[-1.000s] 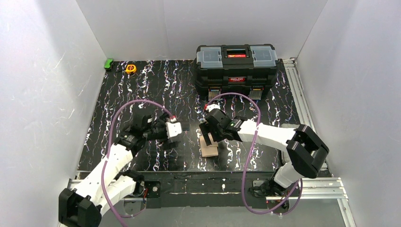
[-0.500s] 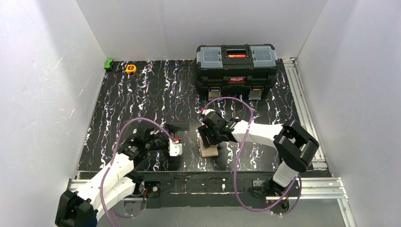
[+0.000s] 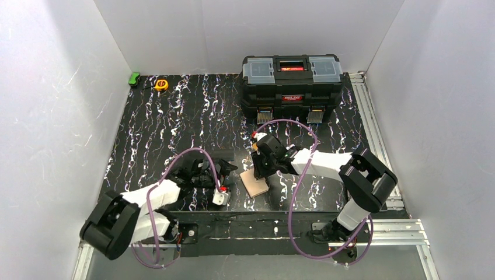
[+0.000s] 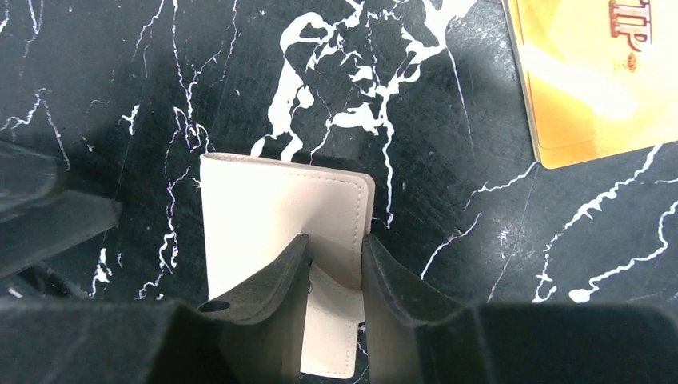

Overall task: Put the credit cards into the card holder
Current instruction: Open the card holder at the center of the board.

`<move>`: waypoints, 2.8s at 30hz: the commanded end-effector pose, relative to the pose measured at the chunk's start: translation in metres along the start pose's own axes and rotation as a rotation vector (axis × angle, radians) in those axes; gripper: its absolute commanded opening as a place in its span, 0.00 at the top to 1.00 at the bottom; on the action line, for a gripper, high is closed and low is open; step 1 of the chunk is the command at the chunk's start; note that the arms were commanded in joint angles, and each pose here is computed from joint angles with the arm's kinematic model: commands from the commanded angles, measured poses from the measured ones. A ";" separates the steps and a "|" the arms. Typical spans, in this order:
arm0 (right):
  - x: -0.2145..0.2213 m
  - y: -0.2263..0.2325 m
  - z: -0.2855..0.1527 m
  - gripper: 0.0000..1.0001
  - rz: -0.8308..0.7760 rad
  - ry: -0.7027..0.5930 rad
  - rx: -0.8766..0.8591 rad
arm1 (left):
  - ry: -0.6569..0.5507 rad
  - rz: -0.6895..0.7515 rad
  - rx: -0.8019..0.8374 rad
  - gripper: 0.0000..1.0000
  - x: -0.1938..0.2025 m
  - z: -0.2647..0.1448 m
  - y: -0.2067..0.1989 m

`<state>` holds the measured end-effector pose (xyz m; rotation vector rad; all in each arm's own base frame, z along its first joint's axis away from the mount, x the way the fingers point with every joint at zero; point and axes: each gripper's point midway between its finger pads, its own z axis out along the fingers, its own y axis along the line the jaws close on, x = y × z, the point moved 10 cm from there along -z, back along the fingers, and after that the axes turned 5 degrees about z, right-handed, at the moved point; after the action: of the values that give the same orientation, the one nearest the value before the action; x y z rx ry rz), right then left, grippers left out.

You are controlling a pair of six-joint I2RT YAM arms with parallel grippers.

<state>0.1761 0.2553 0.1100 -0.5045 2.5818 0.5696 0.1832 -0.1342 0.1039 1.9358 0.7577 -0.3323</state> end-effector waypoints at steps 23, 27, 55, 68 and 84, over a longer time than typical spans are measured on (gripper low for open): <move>0.010 -0.008 0.012 0.77 0.039 0.193 -0.234 | -0.178 0.324 -0.053 0.28 0.007 0.042 0.015; 0.003 -0.003 0.011 0.76 0.038 0.185 -0.263 | -0.181 0.334 -0.041 0.57 0.004 0.043 0.015; -0.040 0.000 -0.021 0.18 0.055 0.049 -0.281 | -0.113 0.375 -0.033 1.00 0.003 0.045 0.017; -0.019 0.019 -0.061 0.25 -0.096 -0.133 -0.028 | -0.016 0.423 -0.066 1.00 -0.012 0.022 0.033; -0.008 0.043 -0.043 0.31 -0.258 -0.170 0.066 | 0.051 0.372 -0.097 1.00 -0.016 0.028 0.050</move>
<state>0.1405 0.2622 0.1524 -0.7389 2.3957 0.4201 0.1987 -0.1708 0.1150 2.0172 0.4373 -0.0339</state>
